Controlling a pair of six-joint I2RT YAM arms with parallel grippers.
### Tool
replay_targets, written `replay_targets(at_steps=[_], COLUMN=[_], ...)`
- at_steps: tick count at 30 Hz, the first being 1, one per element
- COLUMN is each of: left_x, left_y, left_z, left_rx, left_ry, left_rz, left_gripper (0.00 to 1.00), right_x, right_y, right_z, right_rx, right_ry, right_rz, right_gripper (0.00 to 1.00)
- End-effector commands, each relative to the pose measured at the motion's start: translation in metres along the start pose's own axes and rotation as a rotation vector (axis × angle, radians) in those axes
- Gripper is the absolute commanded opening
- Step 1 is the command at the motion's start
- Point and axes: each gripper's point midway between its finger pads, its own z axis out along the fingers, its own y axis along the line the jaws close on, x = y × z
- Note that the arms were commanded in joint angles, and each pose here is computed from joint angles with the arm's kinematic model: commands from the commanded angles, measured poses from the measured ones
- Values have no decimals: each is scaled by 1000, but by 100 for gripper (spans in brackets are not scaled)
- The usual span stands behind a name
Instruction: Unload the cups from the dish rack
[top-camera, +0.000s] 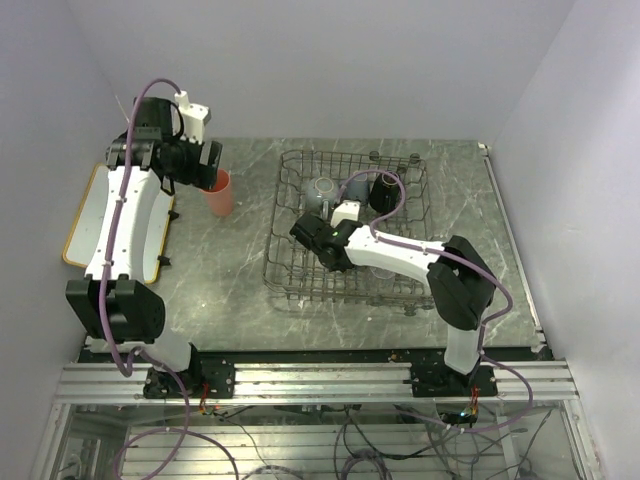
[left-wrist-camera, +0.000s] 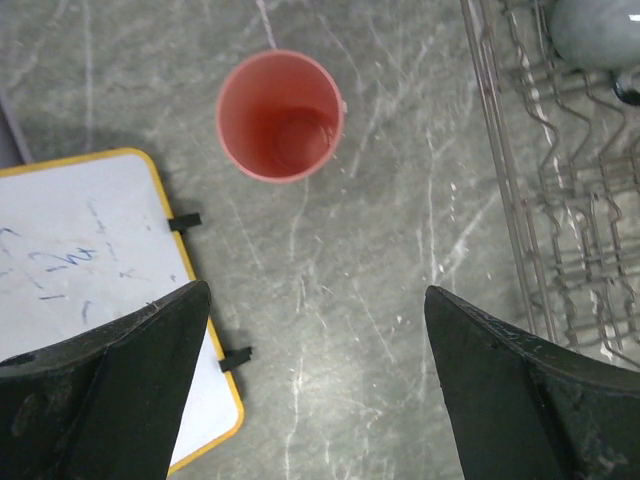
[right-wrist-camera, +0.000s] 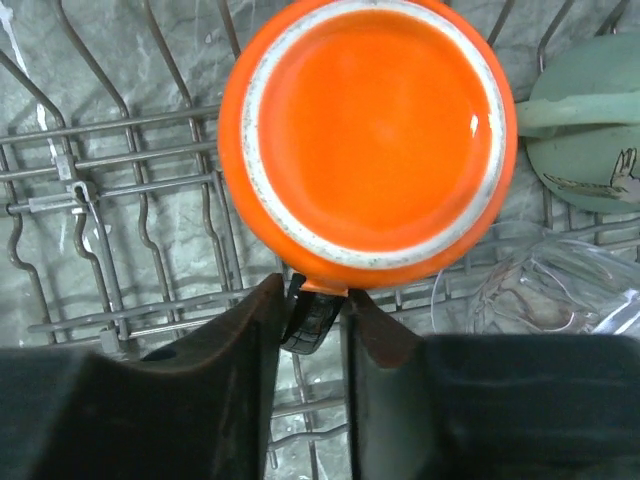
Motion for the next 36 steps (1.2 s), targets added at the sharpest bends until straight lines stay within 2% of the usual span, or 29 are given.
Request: replay_targets(at_steps=[1, 7, 11, 15, 22, 27, 36], left_x=[-4, 7, 14, 27, 55, 74, 71], left_y=[-19, -45, -59, -77, -102, -119, -138], left_z=[-12, -22, -28, -38, -52, -64, -96], left_rx=[78, 200, 260, 330, 424, 487, 385], left_ry=[-80, -82, -125, -189, -305, -392, -734], left_rz=[33, 28, 53, 135, 388, 613, 984], left_gripper=[99, 99, 99, 99, 99, 99, 99], right_x=[-19, -20, -29, -45, -84, -103, -123], right_y=[-12, -11, -10, -1, 37, 61, 81], right_z=[-9, -10, -18, -40, -109, -160, -248], right_rx=[14, 6, -19, -116, -468, -738, -1254], right_ry=[-77, -83, -94, -106, -112, -61, 64], right_rz=[42, 19, 17, 34, 98, 163, 347], right_gripper=[21, 0, 0, 0, 0, 0, 0])
